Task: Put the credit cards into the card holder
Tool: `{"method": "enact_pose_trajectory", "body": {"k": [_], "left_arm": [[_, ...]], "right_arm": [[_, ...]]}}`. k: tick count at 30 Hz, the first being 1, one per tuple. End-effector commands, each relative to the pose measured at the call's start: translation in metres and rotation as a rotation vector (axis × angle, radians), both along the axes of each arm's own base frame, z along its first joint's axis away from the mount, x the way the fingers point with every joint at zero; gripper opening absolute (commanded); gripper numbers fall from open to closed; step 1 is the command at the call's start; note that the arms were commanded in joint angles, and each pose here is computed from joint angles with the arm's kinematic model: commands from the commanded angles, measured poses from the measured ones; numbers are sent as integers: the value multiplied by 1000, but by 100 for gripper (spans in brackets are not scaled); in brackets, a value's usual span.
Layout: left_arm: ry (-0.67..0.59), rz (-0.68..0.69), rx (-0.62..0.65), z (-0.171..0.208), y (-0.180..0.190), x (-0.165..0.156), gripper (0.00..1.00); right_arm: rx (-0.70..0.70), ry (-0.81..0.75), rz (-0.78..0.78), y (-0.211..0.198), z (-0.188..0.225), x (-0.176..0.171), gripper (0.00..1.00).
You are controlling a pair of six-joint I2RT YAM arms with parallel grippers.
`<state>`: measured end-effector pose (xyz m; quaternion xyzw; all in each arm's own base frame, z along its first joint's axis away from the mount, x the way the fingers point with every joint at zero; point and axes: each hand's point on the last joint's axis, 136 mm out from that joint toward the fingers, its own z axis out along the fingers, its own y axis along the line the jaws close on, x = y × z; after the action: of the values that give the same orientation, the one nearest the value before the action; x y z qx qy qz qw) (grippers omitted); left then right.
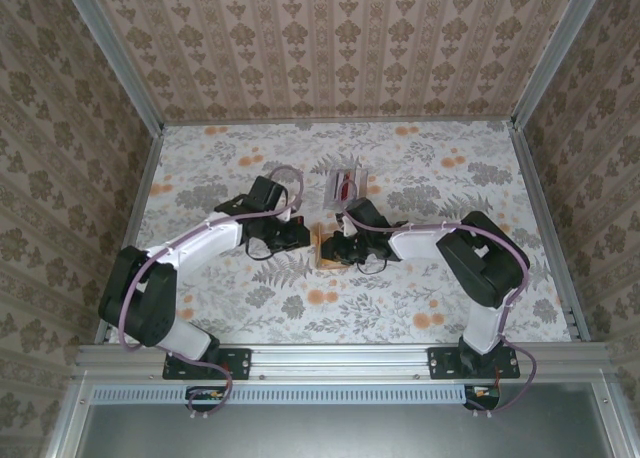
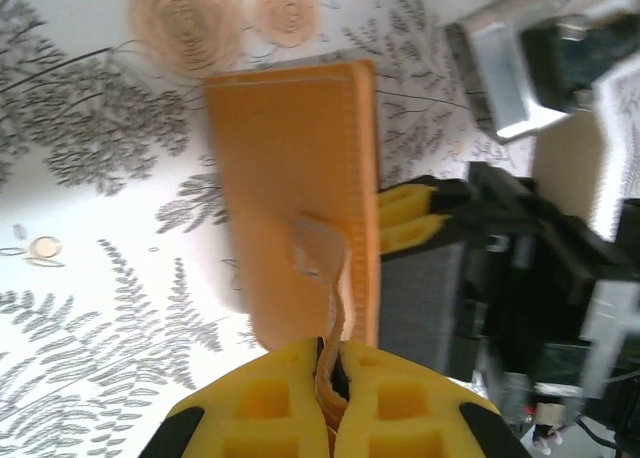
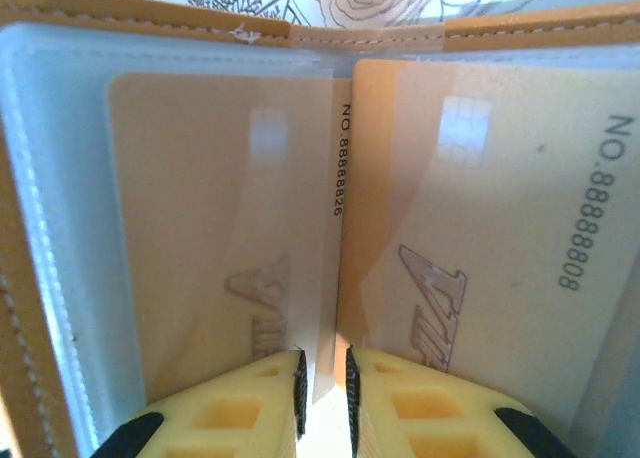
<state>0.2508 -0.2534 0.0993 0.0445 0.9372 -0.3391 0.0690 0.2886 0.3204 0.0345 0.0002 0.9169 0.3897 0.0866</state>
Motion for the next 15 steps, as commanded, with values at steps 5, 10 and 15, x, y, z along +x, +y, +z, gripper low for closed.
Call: {"method": "enact_pose_trajectory", "body": {"k": [5, 10, 15], "left_arm": [[14, 0, 26, -15, 10, -4, 0], [17, 9, 41, -19, 16, -4, 0], [20, 9, 40, -21, 16, -3, 0]], "right_arm": [[-38, -23, 17, -5, 13, 2, 24], [-43, -45, 15, -8, 26, 2, 26], [-59, -63, 19, -12, 35, 1, 26]]}}
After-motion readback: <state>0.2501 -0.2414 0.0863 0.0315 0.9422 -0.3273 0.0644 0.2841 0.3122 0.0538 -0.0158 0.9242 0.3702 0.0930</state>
